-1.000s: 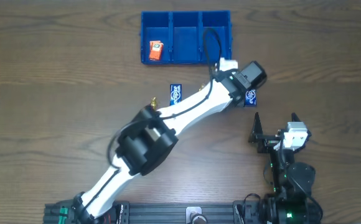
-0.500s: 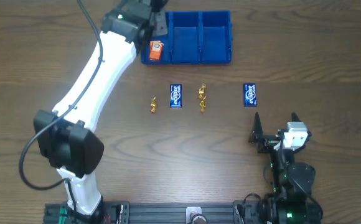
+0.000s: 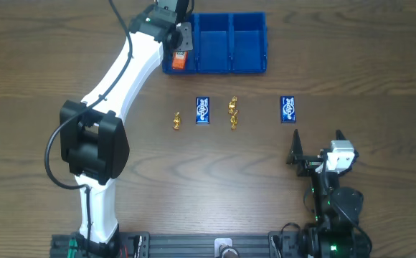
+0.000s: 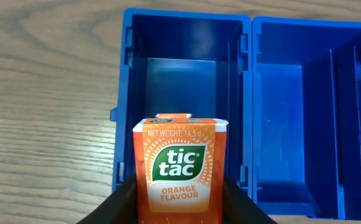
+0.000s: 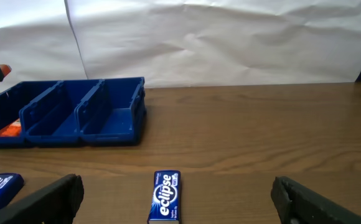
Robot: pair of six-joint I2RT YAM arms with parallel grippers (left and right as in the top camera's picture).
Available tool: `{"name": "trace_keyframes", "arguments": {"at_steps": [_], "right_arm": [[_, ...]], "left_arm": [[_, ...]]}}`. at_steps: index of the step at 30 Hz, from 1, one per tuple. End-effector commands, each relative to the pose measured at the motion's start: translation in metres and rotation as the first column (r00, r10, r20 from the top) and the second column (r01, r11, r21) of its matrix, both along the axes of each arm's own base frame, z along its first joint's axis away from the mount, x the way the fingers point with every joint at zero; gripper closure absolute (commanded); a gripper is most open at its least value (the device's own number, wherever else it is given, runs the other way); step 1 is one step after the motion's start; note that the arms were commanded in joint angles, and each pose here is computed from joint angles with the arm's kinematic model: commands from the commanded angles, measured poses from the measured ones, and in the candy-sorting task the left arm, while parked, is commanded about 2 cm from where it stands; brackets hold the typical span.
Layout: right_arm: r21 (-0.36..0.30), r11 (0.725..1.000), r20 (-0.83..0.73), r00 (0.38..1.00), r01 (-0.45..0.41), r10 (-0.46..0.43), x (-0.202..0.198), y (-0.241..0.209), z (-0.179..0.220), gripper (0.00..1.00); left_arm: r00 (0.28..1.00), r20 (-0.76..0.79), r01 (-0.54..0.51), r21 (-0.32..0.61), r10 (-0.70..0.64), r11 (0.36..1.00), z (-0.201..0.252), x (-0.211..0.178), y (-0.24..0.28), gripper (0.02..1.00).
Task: Sort Candies Into Trays
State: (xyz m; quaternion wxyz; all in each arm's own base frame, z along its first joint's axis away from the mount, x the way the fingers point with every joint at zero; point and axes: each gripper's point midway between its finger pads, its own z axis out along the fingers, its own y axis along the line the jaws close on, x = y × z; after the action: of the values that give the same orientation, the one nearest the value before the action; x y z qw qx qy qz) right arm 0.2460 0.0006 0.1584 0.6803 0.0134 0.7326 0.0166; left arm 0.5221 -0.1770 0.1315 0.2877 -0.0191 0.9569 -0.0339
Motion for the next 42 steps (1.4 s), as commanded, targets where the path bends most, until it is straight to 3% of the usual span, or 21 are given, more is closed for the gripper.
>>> {"name": "trace_keyframes", "arguments": {"at_steps": [1,2,3,4,6,8,12,15,17,20,23,26,28,35,39,42], "right_arm": [[0.01,1.0,-0.002,1.0,-0.005,0.005,0.0,0.001,-0.002,0.001],[0.01,1.0,-0.002,1.0,-0.005,0.005,0.0,0.001,-0.002,0.001],[0.01,1.0,-0.002,1.0,-0.005,0.005,0.0,0.001,-0.002,0.001],[0.01,1.0,-0.002,1.0,-0.005,0.005,0.0,0.001,-0.002,0.001],[0.01,1.0,-0.002,1.0,-0.005,0.005,0.0,0.001,-0.002,0.001],[0.01,1.0,-0.002,1.0,-0.005,0.005,0.0,0.001,-0.002,0.001],[0.01,1.0,-0.002,1.0,-0.005,0.005,0.0,0.001,-0.002,0.001],[0.01,1.0,-0.002,1.0,-0.005,0.005,0.0,0.001,-0.002,0.001],[0.01,1.0,-0.002,1.0,-0.005,0.005,0.0,0.001,-0.002,0.001],[0.01,1.0,-0.002,1.0,-0.005,0.005,0.0,0.001,-0.001,0.001],[0.01,1.0,-0.002,1.0,-0.005,0.005,0.0,0.001,-0.002,0.001],[0.01,1.0,-0.002,1.0,-0.005,0.005,0.0,0.001,-0.001,0.001],[0.01,1.0,-0.002,1.0,-0.005,0.005,0.0,0.001,-0.002,0.001],[0.01,1.0,-0.002,1.0,-0.005,0.005,0.0,0.001,-0.002,0.001],[0.01,1.0,-0.002,1.0,-0.005,0.005,0.0,0.001,-0.002,0.001],[0.01,1.0,-0.002,1.0,-0.005,0.005,0.0,0.001,-0.002,0.001]], "left_arm": [[0.999,-0.024,0.023,0.008,-0.023,1.0,-0.01,-0.003,-0.001,0.665],[0.999,-0.024,0.023,0.008,-0.023,1.0,-0.01,-0.003,-0.001,0.61],[0.999,-0.024,0.023,0.008,-0.022,1.0,-0.01,-0.003,-0.001,0.485],[0.999,-0.024,0.022,0.007,-0.022,1.0,-0.01,-0.003,-0.001,0.24],[0.999,-0.023,0.022,0.007,-0.022,1.0,-0.009,-0.003,-0.001,0.031],[1.0,0.0,0.018,-0.001,-0.018,1.0,0.005,-0.003,0.001,0.018],[0.984,0.177,-0.022,-0.043,0.029,0.999,0.088,-0.011,0.018,0.051],[0.904,0.416,-0.064,-0.1,0.101,0.993,0.196,-0.048,0.055,0.073],[0.833,0.54,-0.051,-0.146,0.123,0.988,0.243,-0.08,0.083,0.071],[0.728,0.683,-0.013,-0.066,0.055,0.998,0.277,-0.13,0.112,0.071],[0.696,0.718,-0.007,-0.002,0.006,1.0,0.271,-0.177,0.131,0.071],[0.669,0.743,0.017,-0.008,-0.005,1.0,0.248,-0.208,0.143,0.08],[0.608,0.792,0.079,0.012,-0.058,0.997,0.24,-0.223,0.139,0.069],[0.453,0.886,0.106,0.057,-0.1,0.993,0.197,-0.273,0.145,0.051],[0.441,0.892,0.097,0.057,-0.095,0.994,0.162,-0.285,0.148,0.027],[0.488,0.865,0.138,0.052,-0.114,0.989,0.118,-0.283,0.142,0.018]]}}
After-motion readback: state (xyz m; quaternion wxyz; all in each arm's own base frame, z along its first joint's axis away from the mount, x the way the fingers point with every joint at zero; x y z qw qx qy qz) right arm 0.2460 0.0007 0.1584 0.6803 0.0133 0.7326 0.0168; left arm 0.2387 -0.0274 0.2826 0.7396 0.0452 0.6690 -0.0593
